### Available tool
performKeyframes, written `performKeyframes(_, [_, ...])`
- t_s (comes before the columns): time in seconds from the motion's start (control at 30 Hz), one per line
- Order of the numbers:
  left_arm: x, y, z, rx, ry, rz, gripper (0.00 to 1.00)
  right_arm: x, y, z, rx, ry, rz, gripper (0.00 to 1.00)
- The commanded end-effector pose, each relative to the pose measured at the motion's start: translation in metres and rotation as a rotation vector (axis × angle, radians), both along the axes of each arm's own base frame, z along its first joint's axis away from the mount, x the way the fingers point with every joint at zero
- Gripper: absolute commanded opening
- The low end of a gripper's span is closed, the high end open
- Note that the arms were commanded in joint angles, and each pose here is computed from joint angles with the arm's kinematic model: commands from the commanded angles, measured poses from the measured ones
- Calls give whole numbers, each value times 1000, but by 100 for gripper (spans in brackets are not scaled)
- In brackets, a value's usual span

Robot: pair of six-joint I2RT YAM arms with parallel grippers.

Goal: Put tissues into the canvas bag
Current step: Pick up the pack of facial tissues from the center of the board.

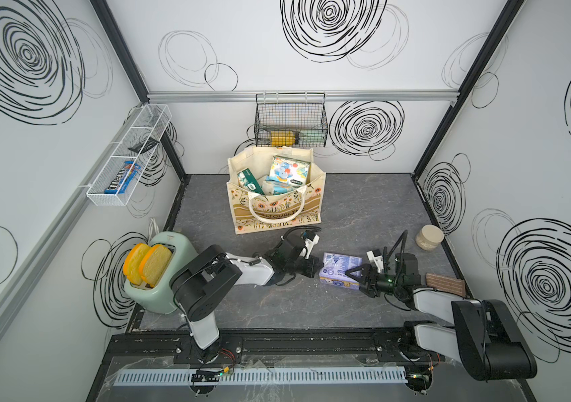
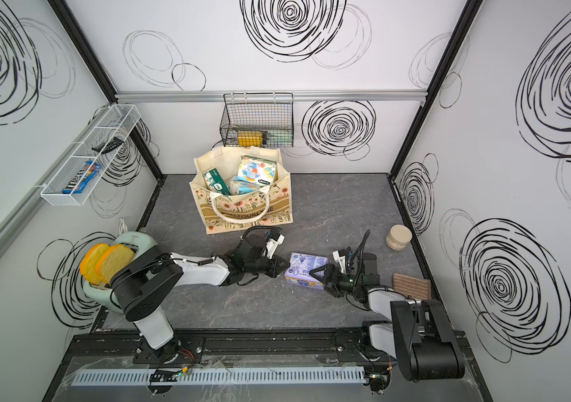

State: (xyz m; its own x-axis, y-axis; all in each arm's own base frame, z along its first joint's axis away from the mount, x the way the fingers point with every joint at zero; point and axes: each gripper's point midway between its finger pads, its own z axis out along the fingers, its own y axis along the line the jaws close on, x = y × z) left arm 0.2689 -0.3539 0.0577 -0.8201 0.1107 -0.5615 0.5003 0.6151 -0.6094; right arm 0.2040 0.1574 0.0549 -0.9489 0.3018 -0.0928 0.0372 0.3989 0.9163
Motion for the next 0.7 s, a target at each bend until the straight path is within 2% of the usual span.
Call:
performKeyframes(0.0, [-7,9,-28,73,58,0,0,6,2,12,6,-70,24,77])
performKeyframes(0.13, [-11,5,-24,59,61,-11,0,6,1,10,-4,-75,23,72])
performKeyframes(0.33, [-12,1,4,21,26,-22,0,7,-4,12,-56,-103,11,60])
performKeyframes(0.43, [-10,0,18,14,9,-23,2,9,-5,18,-64,-121,4,59])
performKeyframes(0.47, [-9,1,23,14,2,-21,12,9,-5,20,-65,-124,3,59])
performKeyframes(0.53, [-4,7,44,16,-44,-2,45,10,-5,25,-71,-137,6,58])
performKeyframes(0.57, [-2,12,58,16,-75,14,56,10,-6,28,-75,-143,5,58])
performKeyframes(0.63, [1,29,106,-3,-164,63,72,13,-6,36,-82,-165,3,58])
performKeyframes(0.67, [1,37,133,-24,-209,81,75,14,-6,40,-80,-178,3,58])
